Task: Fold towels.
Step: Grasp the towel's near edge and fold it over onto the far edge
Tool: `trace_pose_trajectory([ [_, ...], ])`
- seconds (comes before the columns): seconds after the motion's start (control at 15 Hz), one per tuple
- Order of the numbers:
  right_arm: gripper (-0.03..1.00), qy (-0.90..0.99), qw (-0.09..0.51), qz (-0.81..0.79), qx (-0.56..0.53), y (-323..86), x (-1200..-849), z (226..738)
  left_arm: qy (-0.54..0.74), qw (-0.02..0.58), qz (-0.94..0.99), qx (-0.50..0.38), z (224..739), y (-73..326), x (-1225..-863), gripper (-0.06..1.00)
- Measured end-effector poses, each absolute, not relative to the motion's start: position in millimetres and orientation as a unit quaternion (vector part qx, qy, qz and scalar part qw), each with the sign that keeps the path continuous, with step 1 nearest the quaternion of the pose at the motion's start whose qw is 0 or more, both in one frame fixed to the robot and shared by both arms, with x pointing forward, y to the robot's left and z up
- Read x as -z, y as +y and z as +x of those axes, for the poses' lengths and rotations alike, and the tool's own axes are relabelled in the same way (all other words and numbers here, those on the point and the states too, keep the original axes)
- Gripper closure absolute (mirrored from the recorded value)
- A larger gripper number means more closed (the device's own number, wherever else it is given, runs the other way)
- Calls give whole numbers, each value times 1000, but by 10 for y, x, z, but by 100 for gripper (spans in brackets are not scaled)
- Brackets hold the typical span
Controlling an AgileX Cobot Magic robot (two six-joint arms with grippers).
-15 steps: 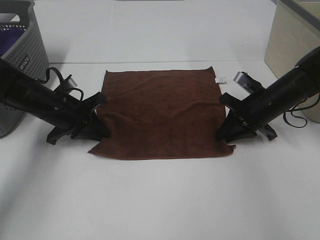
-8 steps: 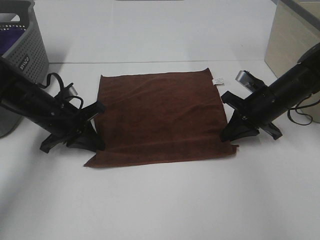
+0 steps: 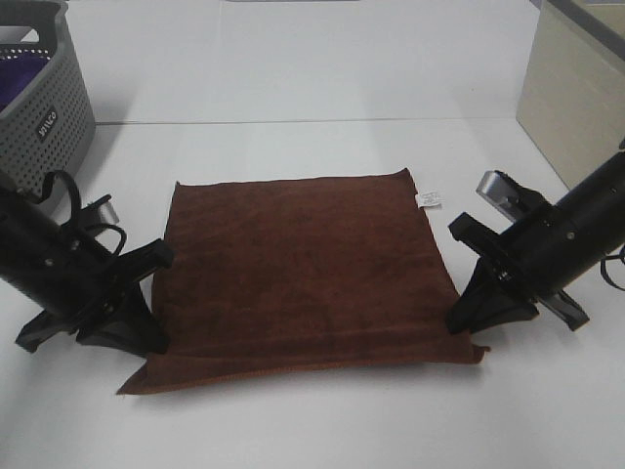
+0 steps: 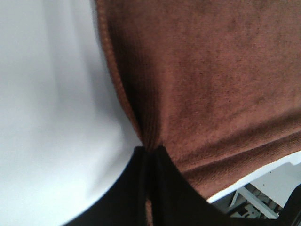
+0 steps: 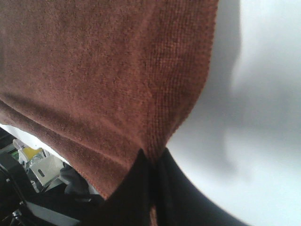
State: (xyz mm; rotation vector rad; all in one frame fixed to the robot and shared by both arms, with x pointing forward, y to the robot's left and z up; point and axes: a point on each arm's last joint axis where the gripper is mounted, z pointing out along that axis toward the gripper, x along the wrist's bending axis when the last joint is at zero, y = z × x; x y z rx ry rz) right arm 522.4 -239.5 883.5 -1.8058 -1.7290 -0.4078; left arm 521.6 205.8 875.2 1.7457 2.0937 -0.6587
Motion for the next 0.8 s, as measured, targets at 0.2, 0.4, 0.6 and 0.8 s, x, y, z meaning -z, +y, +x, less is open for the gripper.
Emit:
trace_pose_trajectory([
  [0.2,97,-642,319,-684,135,-2379,-8770,5044,726,147,625,246,5070,2079,-8796,94],
  [0.4,97,-649,302,-682,151,-2378,-8843,5144,728,162,625,231,5180,2072,-8862,94],
  [0.6,97,-675,249,-665,200,-2379,-9093,5526,719,204,637,190,5509,2041,-9089,94],
  [0.8,97,-701,217,-637,237,-2364,-9385,5979,709,248,647,131,5904,2023,-9447,94],
])
